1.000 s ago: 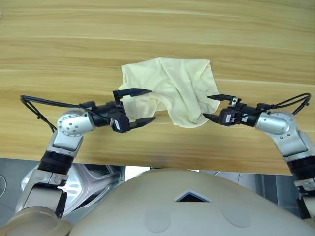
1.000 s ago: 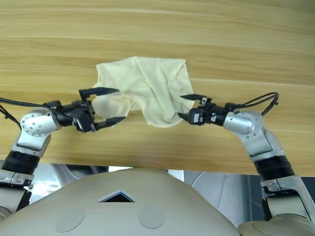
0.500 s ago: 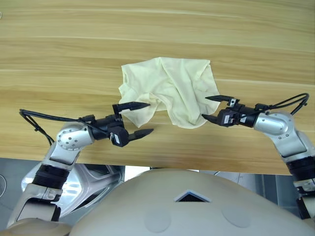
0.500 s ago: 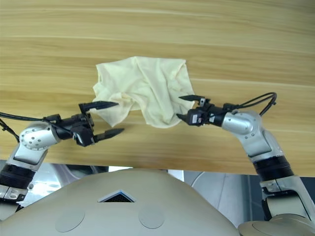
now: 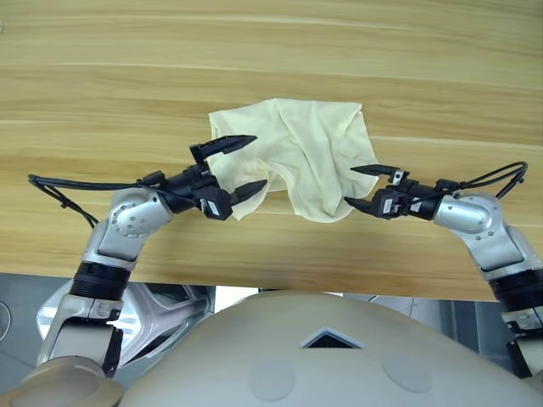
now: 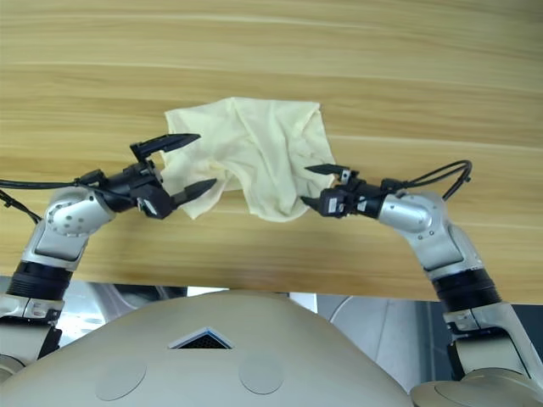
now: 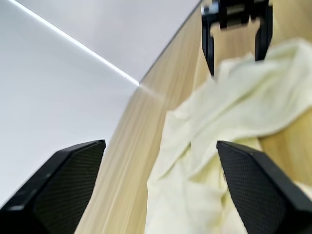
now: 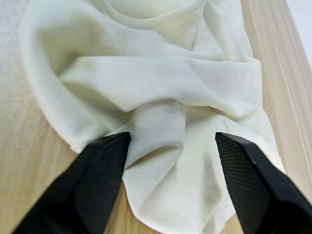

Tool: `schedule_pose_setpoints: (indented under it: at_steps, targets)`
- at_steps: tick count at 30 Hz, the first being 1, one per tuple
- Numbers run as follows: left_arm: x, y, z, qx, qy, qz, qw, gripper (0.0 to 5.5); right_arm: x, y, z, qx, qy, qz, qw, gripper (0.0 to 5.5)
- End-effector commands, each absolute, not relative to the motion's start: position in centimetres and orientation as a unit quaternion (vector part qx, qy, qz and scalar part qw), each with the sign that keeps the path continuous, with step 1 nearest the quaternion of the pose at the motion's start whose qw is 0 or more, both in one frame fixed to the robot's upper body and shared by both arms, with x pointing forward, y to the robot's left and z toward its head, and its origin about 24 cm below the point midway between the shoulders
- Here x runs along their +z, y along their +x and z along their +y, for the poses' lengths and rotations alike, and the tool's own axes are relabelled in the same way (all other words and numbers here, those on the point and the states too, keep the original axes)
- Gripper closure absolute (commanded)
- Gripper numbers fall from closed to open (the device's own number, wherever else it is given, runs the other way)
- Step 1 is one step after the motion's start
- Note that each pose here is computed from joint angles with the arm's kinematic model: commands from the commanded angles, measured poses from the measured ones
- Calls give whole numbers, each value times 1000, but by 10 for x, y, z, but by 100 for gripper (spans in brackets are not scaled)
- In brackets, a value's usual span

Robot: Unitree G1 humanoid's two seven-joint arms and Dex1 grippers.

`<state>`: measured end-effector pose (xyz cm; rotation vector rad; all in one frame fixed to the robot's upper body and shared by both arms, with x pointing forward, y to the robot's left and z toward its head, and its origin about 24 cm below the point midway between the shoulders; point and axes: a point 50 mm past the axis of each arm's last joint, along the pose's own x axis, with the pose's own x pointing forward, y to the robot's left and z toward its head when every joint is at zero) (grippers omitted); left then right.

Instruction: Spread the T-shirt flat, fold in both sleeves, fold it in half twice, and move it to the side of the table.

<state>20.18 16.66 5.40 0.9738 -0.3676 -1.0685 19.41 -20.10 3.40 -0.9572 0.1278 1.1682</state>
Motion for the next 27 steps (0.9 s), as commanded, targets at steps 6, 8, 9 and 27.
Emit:
schedule_pose_setpoints:
  at_steps: [6, 8, 9, 27]
  targets:
    - [41, 207, 170, -500, 486, -144, 702, 128, 25, 189, -197, 541, -438, 79, 713, 226]
    - [38, 204, 170, -510, 493, -137, 692, 128, 26, 189, -195, 542, -438, 78, 713, 226]
    - [35, 203, 171, -518, 497, -132, 684, 128, 26, 188, -195, 543, -437, 77, 713, 226]
    - [32, 184, 202, -635, 608, -49, 474, 128, 22, 189, -182, 551, -429, 70, 713, 226]
